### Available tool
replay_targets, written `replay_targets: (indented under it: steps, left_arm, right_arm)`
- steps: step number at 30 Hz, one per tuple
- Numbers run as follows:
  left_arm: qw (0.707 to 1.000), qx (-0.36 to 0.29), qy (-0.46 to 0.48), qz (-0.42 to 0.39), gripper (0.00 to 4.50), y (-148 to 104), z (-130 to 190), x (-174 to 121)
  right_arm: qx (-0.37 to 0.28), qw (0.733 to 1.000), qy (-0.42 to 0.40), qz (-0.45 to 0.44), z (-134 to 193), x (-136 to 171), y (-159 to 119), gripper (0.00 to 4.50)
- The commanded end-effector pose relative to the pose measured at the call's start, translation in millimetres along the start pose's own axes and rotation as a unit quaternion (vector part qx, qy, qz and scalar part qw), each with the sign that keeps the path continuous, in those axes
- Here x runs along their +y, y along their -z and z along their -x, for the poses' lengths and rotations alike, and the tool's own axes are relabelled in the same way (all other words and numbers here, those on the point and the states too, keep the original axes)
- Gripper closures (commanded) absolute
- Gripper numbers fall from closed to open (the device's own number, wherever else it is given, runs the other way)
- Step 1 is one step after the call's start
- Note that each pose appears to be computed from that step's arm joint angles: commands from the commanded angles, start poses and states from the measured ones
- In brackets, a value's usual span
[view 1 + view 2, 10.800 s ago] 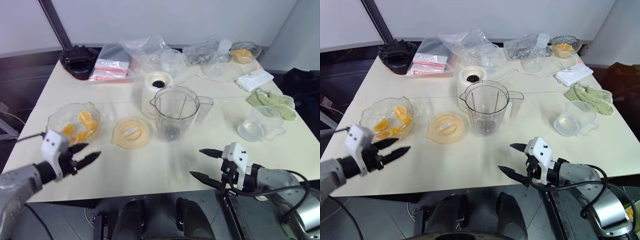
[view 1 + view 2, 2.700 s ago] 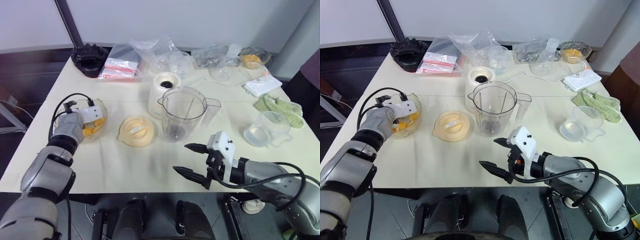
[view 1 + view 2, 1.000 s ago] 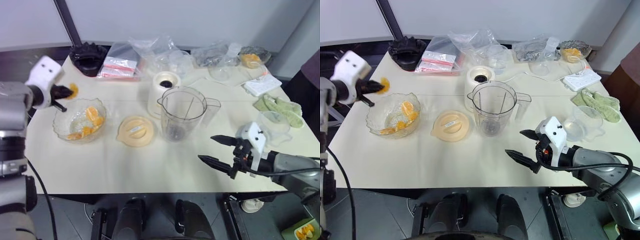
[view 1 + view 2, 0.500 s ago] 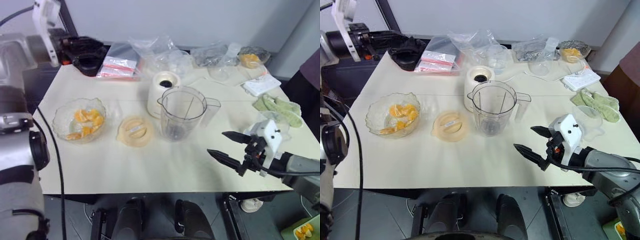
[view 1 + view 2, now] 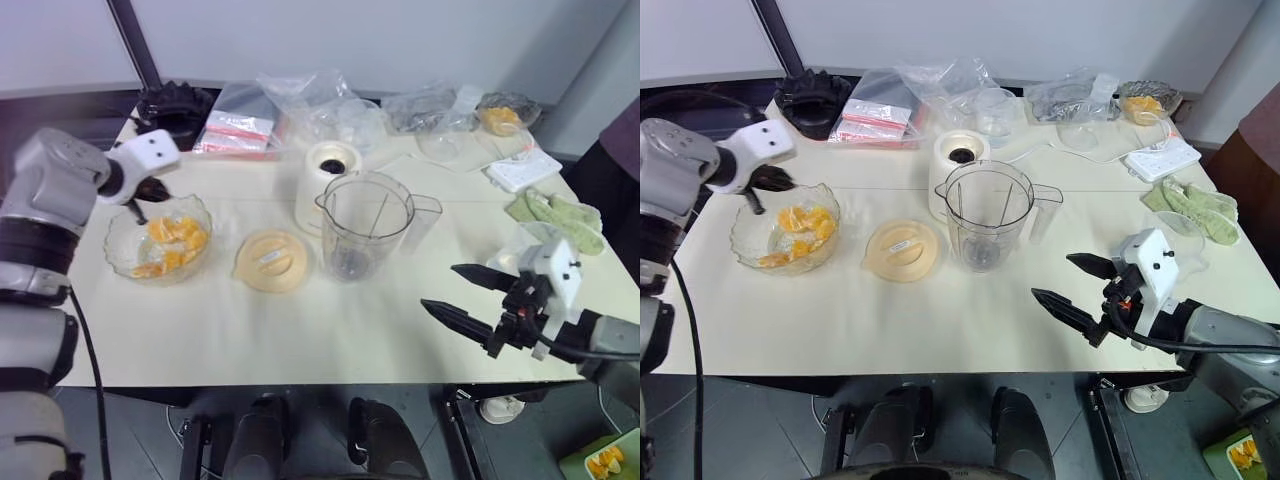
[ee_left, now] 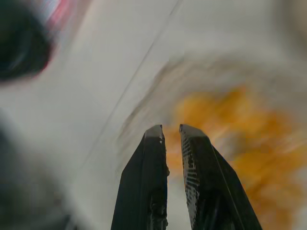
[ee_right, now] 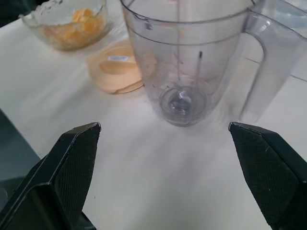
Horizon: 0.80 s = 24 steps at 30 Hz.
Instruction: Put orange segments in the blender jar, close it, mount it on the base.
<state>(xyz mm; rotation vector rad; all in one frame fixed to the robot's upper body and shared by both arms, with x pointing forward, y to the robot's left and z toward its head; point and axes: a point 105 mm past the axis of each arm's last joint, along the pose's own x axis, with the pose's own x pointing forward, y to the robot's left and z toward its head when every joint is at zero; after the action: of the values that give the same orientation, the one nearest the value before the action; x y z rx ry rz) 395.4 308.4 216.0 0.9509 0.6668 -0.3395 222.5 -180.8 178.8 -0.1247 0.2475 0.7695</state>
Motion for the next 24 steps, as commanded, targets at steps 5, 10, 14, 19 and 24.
replay_targets:
  steps: [5, 10, 14, 19, 24]
  left_arm:
    - [0.969, 0.033, 0.016, 0.244, 3.41, 50, 6, -27]
    - [0.927, 0.039, 0.009, 0.372, 1.14, 65, 2, -39]
    - [0.896, 0.052, -0.012, 0.441, 0.16, 73, -9, -42]
    - [0.883, 0.032, -0.001, 0.467, 0.16, 66, -31, -52]
    - [0.882, 0.018, -0.004, 0.470, 0.16, 59, -49, -53]
  right_arm:
    - [0.022, 0.999, -0.042, 0.023, 8, 3, -14, 0.00]
    - [0.034, 0.997, -0.050, 0.037, 10, -4, -23, 0.00]
    - [0.036, 0.996, -0.057, 0.056, 12, -8, -36, 0.00]
    - [0.024, 0.993, -0.075, 0.089, 17, -5, -67, 0.00]
    - [0.027, 0.990, -0.079, 0.112, 16, -6, -82, 0.00]
